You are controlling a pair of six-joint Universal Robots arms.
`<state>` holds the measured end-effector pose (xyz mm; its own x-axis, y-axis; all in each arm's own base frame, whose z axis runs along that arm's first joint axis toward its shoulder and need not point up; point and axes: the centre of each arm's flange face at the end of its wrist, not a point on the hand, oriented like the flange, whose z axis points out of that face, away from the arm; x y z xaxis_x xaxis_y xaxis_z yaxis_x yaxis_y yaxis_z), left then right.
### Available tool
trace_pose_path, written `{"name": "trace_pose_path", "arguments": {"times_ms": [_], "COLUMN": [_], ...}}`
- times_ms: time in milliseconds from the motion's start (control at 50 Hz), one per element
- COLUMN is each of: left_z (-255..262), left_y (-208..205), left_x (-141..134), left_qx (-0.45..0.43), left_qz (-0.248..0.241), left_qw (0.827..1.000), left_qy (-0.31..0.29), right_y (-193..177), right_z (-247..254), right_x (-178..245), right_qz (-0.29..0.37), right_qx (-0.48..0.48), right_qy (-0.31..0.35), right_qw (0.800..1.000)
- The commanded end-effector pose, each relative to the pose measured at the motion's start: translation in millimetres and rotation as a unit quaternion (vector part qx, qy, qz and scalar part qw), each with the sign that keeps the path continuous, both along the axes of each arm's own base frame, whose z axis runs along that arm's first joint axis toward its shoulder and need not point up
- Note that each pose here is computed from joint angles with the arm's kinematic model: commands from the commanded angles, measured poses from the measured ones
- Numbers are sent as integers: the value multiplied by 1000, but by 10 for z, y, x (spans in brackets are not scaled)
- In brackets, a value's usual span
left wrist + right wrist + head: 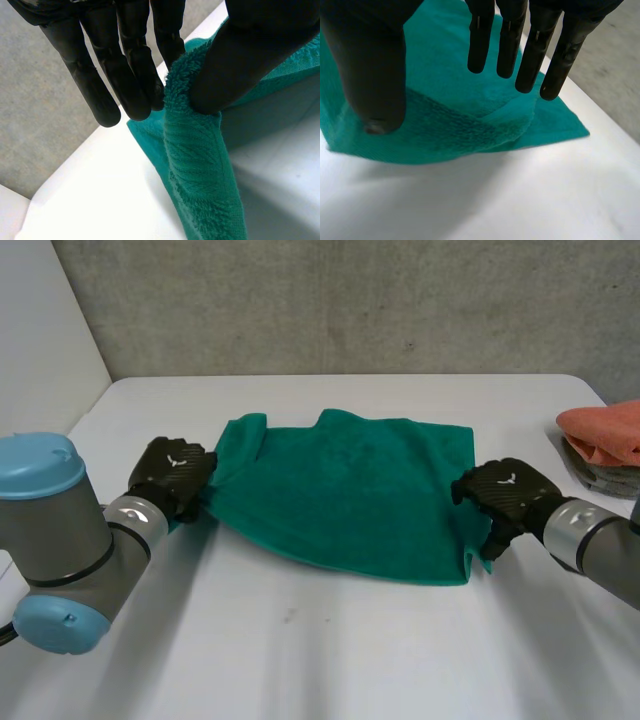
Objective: Fold the laundry.
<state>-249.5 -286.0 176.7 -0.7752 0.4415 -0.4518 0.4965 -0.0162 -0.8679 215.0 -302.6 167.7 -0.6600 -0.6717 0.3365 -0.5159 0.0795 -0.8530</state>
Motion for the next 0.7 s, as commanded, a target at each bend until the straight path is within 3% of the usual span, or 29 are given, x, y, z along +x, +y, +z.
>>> {"name": "trace_pose_path", "arguments": {"times_ms": [20,320,700], "left_z": [69,38,23], "left_y": [-1,-64,-124], "left_x": [4,32,46], "left_qx": [-9,-6,-6], "left_qz": [1,8,12], "left_qw": [1000,1000,1000], "left_qy": [5,6,6], "right_y": [226,381,282], "right_z": [-79,-184,-421], "right_x": [-139,-217,-211], "right_qz": [-75,-108,-70], "right_qx": [58,17,-25], "right_qy": [-47,-37,38], "right_qw": [994,993,997]}}
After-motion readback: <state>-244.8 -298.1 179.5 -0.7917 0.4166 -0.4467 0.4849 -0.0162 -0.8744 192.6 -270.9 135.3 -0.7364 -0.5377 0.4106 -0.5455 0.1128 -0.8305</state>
